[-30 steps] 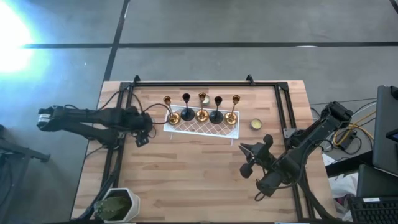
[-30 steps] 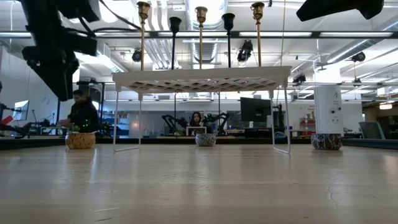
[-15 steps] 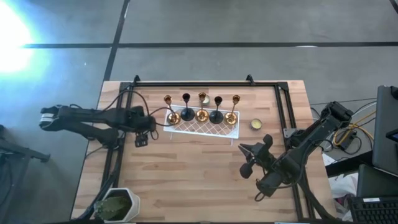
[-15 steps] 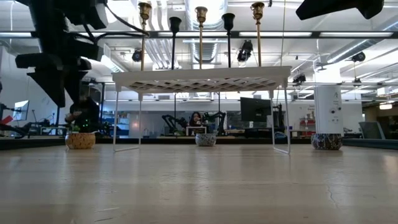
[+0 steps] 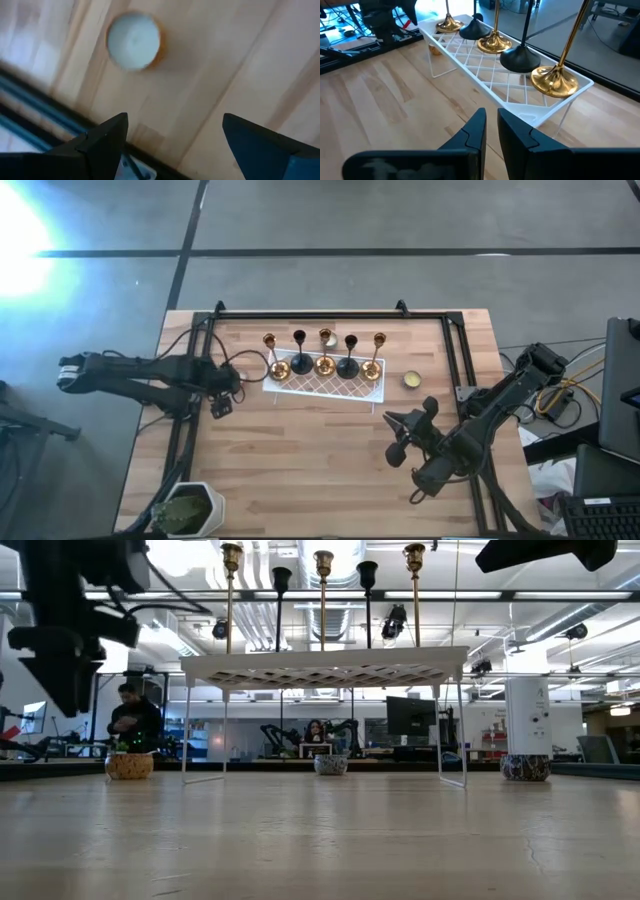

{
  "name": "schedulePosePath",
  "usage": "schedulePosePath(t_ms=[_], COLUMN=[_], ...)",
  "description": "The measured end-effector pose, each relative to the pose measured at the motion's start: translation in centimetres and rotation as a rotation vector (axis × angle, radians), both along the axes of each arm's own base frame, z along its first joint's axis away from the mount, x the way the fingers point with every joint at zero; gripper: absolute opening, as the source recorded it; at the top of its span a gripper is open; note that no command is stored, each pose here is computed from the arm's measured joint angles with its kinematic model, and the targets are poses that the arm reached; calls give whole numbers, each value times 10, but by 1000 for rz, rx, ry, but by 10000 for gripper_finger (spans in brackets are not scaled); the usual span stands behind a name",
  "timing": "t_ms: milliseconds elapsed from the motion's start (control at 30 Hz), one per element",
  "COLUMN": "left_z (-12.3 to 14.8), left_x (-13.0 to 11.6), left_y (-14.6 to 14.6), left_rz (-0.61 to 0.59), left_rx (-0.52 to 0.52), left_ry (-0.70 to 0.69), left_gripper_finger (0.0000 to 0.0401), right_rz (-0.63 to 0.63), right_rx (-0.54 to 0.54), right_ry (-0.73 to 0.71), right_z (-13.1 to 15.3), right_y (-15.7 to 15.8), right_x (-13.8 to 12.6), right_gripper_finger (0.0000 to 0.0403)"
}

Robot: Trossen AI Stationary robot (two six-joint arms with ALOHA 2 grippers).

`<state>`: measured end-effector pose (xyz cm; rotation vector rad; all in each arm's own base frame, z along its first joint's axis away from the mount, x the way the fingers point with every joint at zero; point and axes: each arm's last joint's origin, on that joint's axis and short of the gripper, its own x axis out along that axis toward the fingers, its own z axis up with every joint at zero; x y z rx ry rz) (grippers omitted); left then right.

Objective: Pick & Place candle stick holders
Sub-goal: Put the orange scented candle on the shelf

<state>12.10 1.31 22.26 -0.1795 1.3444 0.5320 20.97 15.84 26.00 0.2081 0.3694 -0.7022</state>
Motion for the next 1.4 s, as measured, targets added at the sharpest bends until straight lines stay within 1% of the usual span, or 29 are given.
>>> schedulePosePath(t_ms=[167, 267, 367, 467, 533, 633, 700, 967, 1133, 1333, 1400], left_z=[-1, 0, 1, 1, 2, 3, 3, -4, -14, -30, -33], left_x=[0, 1, 1, 1, 3, 8, 9, 12, 18, 26, 27], left_y=[4, 9, 18, 29, 38, 50, 57, 85, 97, 105, 106], left_rz=[152, 222, 287, 351, 383, 394, 402, 483, 525, 513, 479], left_rx=[-13, -27, -29, -28, -72, -199, -246, -256, -295, -301, -307], left_ry=[-11, -24, -26, -61, -114, -220, -242, -168, -74, 32, 55], left_gripper_finger=[326, 321, 317, 316, 316, 316, 316, 316, 319, 342, 347], right_rz=[1, 1, 1, 2, 2, 5, 15, 51, 65, 73, 76], right_rx=[-11, -10, -11, -13, -13, -19, -30, -38, -59, -58, -51], right_ry=[1, -1, -1, 1, 1, 6, 21, 82, 101, 114, 120], right_z=[0, 0, 0, 0, 0, 0, 0, -1, -1, -2, -2], right_y=[0, 0, 0, 0, 0, 0, 0, 0, 1, 1, 1], right_x=[0, 0, 0, 0, 0, 0, 0, 0, 0, 0, 0], right_gripper_finger=[43, 43, 43, 43, 43, 43, 43, 43, 43, 43, 43])
